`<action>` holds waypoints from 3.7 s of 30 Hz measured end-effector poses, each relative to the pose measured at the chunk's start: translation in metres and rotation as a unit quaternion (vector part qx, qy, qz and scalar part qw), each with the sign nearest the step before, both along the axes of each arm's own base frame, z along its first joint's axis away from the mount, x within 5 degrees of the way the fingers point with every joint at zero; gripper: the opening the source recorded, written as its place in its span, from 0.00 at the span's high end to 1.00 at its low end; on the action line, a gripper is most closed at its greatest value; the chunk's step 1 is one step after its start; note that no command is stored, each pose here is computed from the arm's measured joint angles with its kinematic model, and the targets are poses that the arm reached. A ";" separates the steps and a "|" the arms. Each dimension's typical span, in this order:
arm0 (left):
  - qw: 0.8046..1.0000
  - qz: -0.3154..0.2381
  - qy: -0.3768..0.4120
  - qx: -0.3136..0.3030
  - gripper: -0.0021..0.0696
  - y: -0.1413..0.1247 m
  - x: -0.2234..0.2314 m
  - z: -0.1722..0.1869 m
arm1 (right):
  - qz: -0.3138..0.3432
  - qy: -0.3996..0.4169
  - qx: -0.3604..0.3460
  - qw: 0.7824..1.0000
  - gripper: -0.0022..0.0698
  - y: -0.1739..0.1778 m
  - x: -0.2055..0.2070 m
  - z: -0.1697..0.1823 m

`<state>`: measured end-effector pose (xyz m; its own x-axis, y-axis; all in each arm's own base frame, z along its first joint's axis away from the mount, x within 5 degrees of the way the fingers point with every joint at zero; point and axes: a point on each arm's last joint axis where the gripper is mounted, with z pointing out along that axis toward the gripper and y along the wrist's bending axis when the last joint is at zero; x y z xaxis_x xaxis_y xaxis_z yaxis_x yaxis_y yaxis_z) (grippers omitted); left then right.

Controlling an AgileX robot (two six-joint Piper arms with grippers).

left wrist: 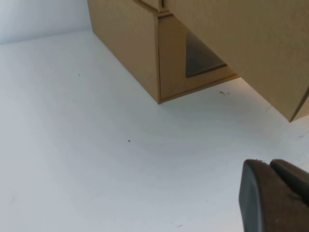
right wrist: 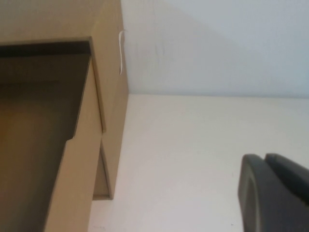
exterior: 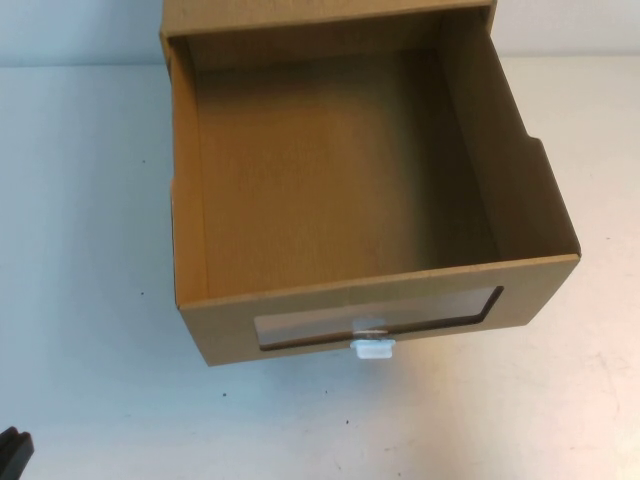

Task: Open the shoe box
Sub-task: 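Pull the top drawer of the cardboard box fully open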

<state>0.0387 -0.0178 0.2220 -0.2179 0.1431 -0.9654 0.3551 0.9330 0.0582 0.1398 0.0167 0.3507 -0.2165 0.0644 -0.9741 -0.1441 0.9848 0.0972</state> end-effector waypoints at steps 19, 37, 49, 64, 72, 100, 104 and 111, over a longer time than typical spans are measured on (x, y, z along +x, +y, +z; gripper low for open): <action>1.000 0.000 0.000 -0.001 0.98 0.000 0.000 0.000 | -0.085 -0.070 -0.042 0.993 0.99 -0.018 -0.051 -0.110; 1.000 0.000 0.000 0.000 0.98 0.000 0.000 0.000 | -0.046 -0.026 -0.036 0.998 0.99 -0.010 -0.084 -0.166; 1.000 0.000 0.000 0.000 0.98 0.000 0.000 0.000 | -0.050 -0.023 -0.044 0.998 0.99 -0.011 -0.084 -0.167; 1.000 0.000 0.000 0.000 0.98 0.000 0.000 0.000 | -0.060 0.032 -0.046 0.997 0.99 -0.013 -0.086 -0.177; 1.000 0.000 0.000 0.000 0.98 0.000 0.000 0.000 | -0.060 0.033 -0.047 0.997 0.99 -0.013 -0.087 -0.177; 0.977 0.159 -0.142 -0.021 0.98 0.016 0.018 -0.018 | -0.060 0.033 -0.047 0.997 0.99 -0.013 -0.087 -0.177; 0.981 0.163 -0.102 -0.024 0.98 0.017 0.018 -0.028 | -0.059 0.034 -0.047 0.997 0.99 -0.013 -0.087 -0.177; 0.986 0.167 0.006 0.006 0.98 0.018 0.015 -0.048 | -0.059 0.034 -0.047 0.997 0.99 -0.013 -0.087 -0.177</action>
<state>0.0534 -0.0002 0.1739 -0.2653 0.0728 -0.9614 0.0297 0.9973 0.0673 0.0532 0.0033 0.1738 -0.2782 0.0018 -0.9605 -0.0222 0.9997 0.0083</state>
